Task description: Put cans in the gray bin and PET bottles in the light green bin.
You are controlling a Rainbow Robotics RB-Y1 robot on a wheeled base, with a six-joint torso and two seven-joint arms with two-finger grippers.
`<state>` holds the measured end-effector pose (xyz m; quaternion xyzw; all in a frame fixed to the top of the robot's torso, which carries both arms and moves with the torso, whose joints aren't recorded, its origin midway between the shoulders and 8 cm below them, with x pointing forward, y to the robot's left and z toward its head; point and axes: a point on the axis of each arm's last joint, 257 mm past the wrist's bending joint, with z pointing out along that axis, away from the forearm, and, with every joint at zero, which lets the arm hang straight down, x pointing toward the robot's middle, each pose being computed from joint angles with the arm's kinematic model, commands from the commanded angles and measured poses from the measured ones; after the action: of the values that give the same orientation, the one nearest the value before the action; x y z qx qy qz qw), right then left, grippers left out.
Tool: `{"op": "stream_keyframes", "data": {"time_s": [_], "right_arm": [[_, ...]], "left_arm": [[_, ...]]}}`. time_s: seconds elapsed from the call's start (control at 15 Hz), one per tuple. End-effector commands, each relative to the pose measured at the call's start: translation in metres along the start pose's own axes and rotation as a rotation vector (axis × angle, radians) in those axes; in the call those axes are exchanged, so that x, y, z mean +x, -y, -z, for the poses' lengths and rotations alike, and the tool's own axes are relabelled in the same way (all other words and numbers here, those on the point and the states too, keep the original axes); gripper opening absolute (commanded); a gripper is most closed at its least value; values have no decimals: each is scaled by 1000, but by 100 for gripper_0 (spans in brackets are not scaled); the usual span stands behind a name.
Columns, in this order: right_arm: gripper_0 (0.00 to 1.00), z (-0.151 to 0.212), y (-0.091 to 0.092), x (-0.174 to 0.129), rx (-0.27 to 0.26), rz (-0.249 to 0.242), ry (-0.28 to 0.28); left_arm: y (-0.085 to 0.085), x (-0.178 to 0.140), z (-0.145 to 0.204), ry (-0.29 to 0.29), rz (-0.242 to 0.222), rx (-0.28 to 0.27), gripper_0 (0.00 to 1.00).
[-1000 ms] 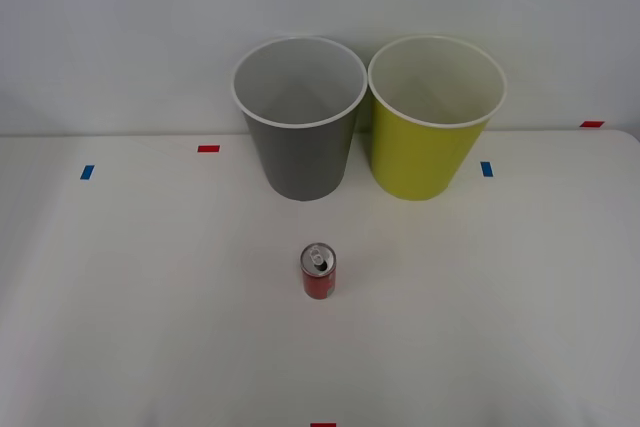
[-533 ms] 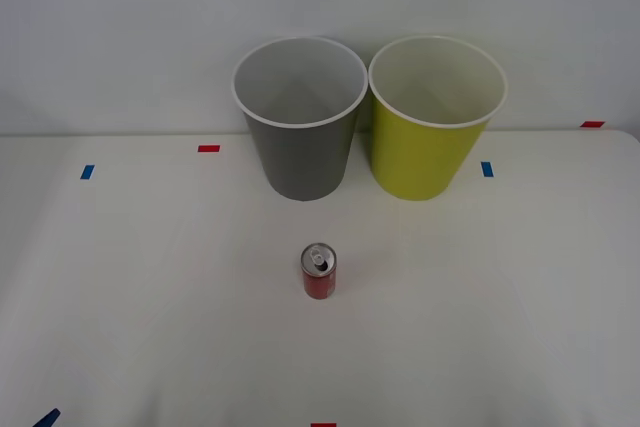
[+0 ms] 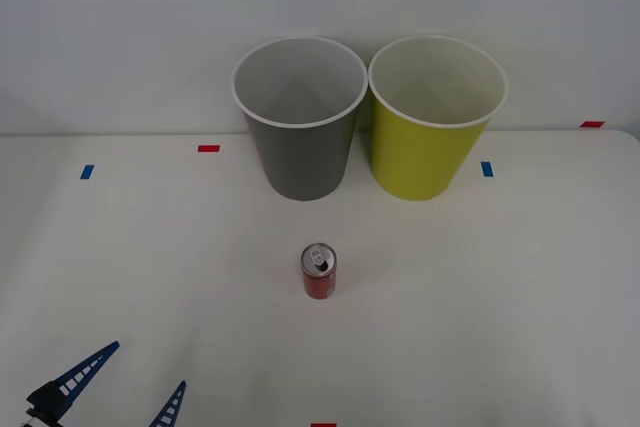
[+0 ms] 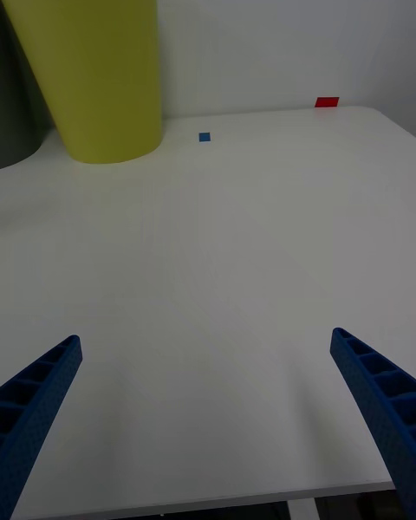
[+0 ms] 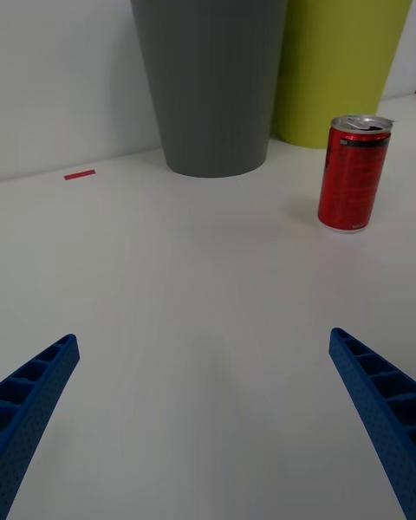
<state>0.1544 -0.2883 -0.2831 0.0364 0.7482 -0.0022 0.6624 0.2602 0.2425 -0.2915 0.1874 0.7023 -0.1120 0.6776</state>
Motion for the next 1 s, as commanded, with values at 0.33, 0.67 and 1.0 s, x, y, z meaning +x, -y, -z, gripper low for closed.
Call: {"op": "stream_keyframes", "data": {"time_s": [0.33, 0.67, 1.0], "right_arm": [[100, 0, 0, 0, 0, 0, 0], [100, 0, 0, 0, 0, 0, 0], [100, 0, 0, 0, 0, 0, 0]], "left_arm": [[32, -7, -61, 53, -29, 140, 100], [48, -10, -103, 74, -46, 216, 100], [72, -19, -136, 86, -38, 247, 100]]}}
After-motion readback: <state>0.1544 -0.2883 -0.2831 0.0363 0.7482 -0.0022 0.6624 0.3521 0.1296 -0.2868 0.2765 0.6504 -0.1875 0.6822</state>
